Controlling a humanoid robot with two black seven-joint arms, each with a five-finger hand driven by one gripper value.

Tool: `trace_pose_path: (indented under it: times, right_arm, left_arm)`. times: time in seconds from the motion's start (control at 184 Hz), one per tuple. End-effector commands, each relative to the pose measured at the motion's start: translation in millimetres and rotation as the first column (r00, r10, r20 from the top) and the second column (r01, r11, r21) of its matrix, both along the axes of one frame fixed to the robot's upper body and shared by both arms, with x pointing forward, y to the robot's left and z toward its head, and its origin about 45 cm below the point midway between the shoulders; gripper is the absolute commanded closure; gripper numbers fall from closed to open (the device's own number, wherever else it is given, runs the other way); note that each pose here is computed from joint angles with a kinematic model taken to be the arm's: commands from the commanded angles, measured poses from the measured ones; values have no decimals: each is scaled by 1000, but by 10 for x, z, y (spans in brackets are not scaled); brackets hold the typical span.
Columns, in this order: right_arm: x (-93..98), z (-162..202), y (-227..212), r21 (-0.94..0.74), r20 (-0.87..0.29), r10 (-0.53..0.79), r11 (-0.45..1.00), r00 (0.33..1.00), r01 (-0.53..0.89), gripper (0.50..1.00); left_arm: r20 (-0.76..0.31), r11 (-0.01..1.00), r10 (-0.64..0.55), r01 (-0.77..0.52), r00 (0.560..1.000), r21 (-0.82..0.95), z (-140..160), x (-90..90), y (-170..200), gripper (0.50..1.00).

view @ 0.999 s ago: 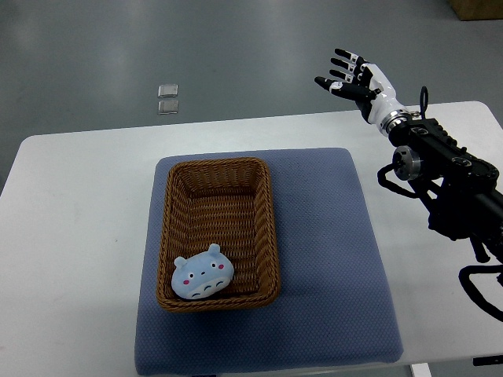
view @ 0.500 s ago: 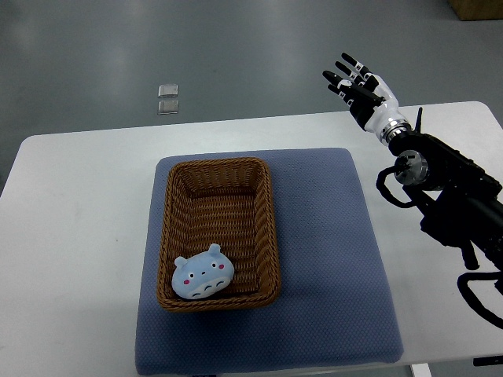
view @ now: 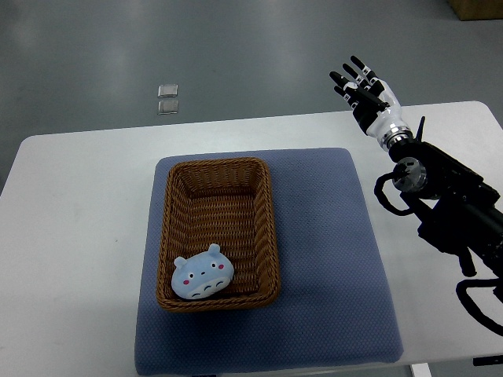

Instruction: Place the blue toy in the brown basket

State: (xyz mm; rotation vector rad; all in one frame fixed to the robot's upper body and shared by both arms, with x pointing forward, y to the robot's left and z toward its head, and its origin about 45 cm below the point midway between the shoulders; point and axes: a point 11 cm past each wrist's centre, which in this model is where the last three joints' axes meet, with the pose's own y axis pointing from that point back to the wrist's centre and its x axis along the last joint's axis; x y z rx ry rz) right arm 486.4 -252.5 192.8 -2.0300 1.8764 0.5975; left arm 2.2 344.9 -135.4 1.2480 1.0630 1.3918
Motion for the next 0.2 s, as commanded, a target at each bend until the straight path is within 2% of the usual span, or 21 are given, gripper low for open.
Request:
trace_pose_path:
  times: [0.0, 0.19]
  right_arm:
    - [-12, -32, -2, 0, -11, -10, 1000, 1000, 10, 593]
    - [-67, -136, 61, 13, -28, -6, 1000, 1000, 6, 593]
  left_arm:
    - [1, 1000, 0, 0, 1000, 0, 0, 4, -1, 500]
    - [1, 1000, 0, 0, 1000, 0, 0, 4, -1, 500]
